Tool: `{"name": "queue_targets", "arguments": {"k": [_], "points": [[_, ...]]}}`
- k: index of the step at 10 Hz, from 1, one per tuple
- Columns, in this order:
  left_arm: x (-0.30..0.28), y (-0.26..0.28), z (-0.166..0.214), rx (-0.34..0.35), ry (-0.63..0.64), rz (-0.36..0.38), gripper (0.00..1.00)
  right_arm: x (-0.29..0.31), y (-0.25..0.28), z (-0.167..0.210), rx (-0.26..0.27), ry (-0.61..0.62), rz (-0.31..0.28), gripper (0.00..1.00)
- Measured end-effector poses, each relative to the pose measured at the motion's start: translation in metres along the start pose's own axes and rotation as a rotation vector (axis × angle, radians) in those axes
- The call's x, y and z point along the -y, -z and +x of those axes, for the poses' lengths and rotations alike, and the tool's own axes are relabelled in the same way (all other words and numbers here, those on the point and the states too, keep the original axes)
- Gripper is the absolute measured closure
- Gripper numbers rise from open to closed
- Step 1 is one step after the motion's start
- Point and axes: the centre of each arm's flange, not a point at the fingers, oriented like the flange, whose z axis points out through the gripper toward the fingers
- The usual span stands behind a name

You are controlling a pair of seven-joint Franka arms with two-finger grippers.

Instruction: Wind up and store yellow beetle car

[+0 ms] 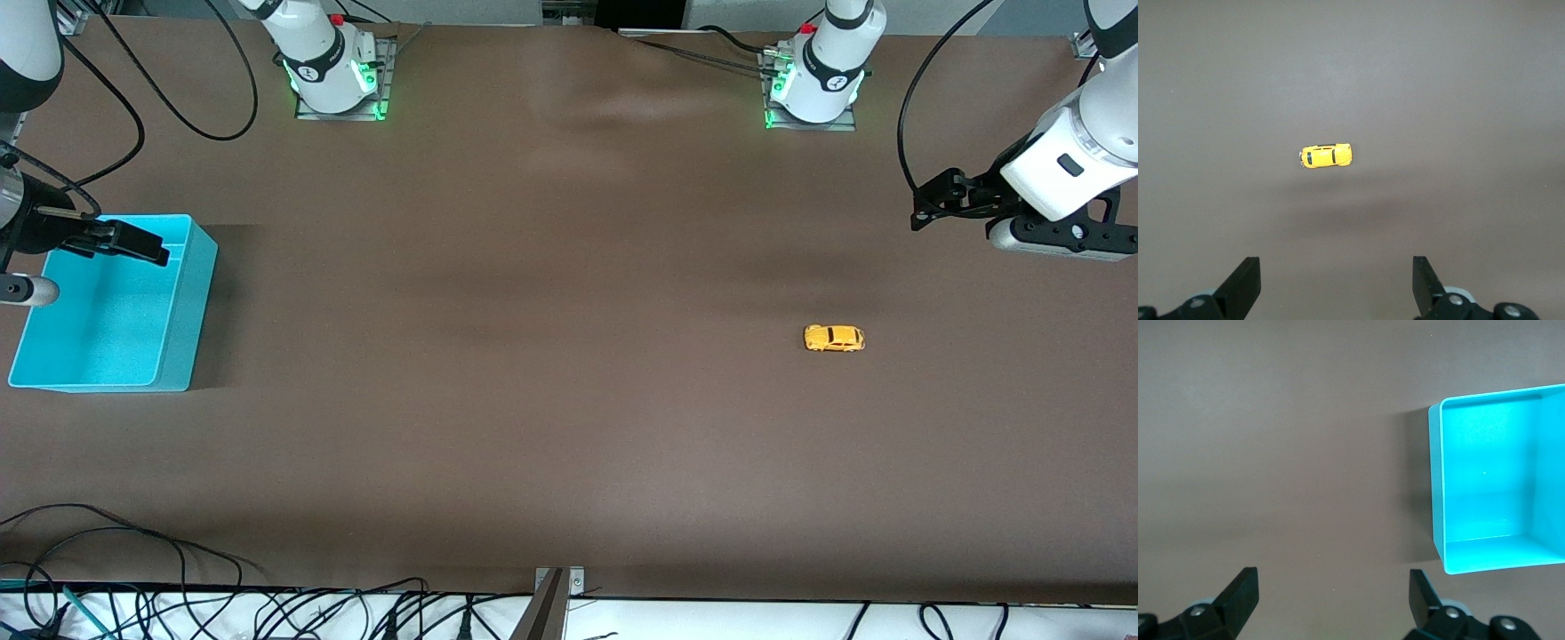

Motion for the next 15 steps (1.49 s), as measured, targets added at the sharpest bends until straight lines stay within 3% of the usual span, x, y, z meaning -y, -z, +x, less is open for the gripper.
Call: {"name": "queue_targets", "arguments": {"k": [15], "points": [[-0.0061, 0.0000, 0.0000, 0.000, -0.011, 0.001, 0.00, -0.0011, 0.0004, 0.0005, -0.004, -0.002, 0.000, 0.00]]}}
